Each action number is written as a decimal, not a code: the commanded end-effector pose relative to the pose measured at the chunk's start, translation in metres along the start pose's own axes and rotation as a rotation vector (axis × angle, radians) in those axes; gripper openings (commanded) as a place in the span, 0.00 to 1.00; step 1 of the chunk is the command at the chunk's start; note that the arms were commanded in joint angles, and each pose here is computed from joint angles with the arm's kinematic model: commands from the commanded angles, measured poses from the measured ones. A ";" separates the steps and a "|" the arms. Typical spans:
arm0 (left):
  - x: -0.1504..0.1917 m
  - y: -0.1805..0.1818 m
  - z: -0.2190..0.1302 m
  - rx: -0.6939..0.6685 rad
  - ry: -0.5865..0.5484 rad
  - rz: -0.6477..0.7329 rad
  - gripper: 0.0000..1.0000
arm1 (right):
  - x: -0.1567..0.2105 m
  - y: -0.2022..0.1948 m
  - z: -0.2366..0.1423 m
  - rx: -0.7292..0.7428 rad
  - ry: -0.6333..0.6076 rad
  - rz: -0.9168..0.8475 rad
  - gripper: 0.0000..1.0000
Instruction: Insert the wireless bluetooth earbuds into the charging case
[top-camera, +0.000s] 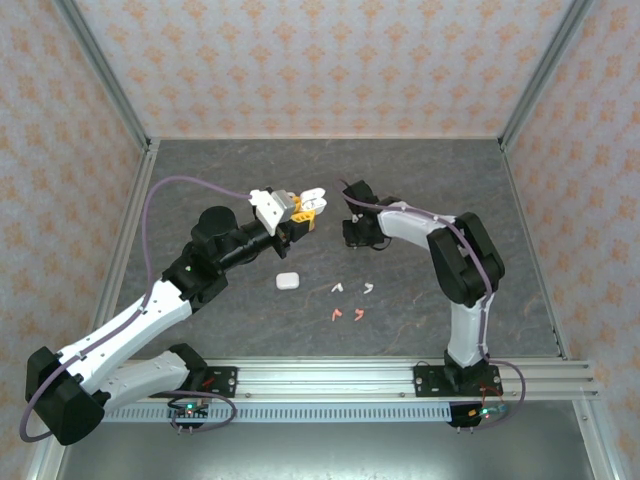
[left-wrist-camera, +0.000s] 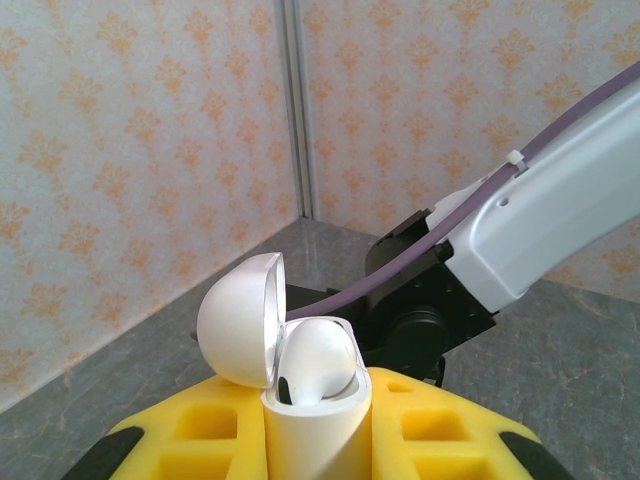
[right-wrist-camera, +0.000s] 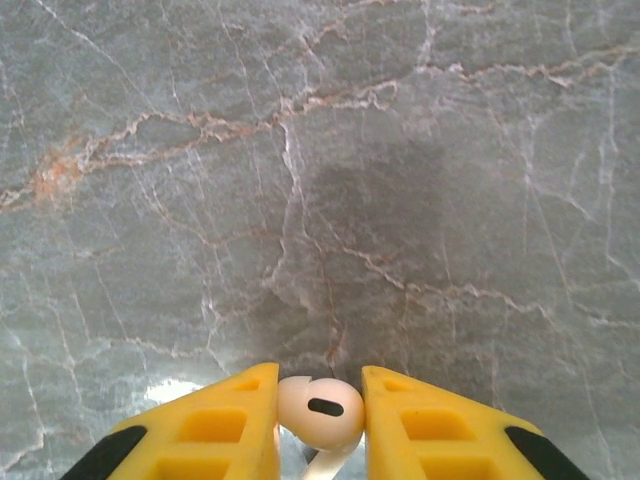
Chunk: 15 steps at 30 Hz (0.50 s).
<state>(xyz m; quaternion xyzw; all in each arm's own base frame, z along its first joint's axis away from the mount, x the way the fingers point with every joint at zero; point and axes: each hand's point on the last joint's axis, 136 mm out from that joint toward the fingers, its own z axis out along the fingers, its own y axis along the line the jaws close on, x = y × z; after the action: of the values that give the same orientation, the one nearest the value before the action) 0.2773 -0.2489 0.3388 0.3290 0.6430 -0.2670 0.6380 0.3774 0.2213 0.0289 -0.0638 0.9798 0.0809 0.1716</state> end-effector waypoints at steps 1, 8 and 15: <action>-0.004 -0.001 0.000 -0.008 -0.010 0.008 0.00 | -0.015 0.003 -0.028 -0.007 -0.088 -0.015 0.23; -0.009 0.002 0.001 -0.019 -0.035 -0.005 0.00 | -0.030 0.004 -0.072 -0.033 -0.224 -0.011 0.23; -0.031 0.004 0.007 -0.013 -0.169 -0.120 0.00 | -0.050 0.011 -0.149 -0.146 -0.469 0.004 0.23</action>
<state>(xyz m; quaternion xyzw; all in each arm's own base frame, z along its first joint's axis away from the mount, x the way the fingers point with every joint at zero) 0.2846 -0.2506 0.3477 0.2907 0.6371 -0.2936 0.6507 0.3705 0.2117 0.1478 -0.0564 0.9322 0.1450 0.3269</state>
